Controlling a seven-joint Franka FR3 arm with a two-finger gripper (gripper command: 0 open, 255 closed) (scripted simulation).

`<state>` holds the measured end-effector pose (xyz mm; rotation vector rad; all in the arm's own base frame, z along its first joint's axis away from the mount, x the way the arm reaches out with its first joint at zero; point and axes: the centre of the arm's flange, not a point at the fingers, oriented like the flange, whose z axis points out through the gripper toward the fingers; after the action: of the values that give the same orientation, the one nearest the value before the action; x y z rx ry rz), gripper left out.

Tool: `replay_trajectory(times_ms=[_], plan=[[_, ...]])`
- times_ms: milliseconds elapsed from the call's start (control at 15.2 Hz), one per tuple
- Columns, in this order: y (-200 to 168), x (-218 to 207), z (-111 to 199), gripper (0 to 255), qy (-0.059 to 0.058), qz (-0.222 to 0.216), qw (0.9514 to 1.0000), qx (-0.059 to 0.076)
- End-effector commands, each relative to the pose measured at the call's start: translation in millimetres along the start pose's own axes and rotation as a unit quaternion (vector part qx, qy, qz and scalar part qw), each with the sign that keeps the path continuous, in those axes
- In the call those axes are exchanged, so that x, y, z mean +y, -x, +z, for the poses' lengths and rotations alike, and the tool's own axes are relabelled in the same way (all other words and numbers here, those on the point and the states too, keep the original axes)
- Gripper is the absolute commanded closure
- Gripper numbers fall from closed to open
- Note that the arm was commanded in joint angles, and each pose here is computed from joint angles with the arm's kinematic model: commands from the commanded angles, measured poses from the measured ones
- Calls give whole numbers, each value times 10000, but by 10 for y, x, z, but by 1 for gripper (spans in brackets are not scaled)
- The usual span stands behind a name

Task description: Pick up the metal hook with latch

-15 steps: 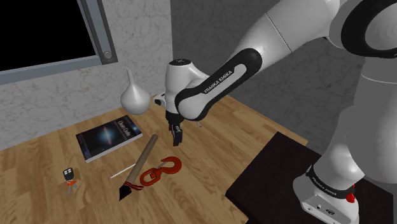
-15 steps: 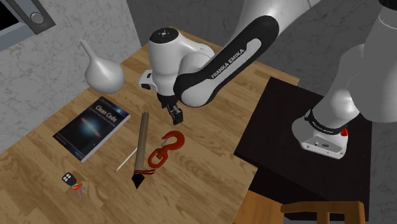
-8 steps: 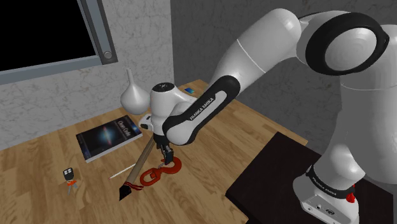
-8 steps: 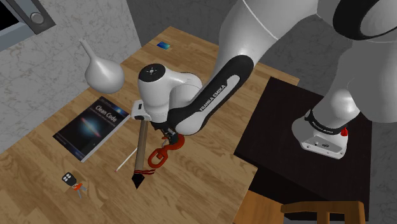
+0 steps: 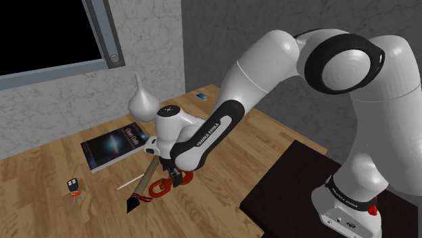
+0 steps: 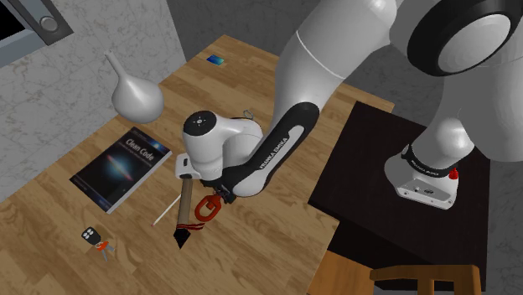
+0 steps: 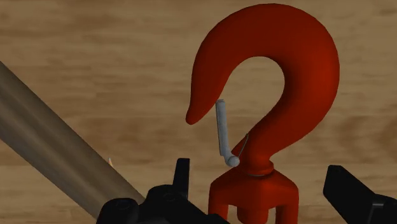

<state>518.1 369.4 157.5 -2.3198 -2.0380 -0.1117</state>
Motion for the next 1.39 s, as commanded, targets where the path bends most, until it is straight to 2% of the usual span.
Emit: replay_trajectory(times_ms=[0, 198, 264, 858, 1320], plan=[[6, 7, 109, 0, 2, -3, 10000, 1], [14, 6, 192, 0, 2, -3, 10000, 1], [14, 6, 191, 255, 1, -3, 10000, 1], [14, 6, 192, 255, 2, -3, 10000, 1], [-19, 9, -176, 255, 2, -3, 10000, 1]])
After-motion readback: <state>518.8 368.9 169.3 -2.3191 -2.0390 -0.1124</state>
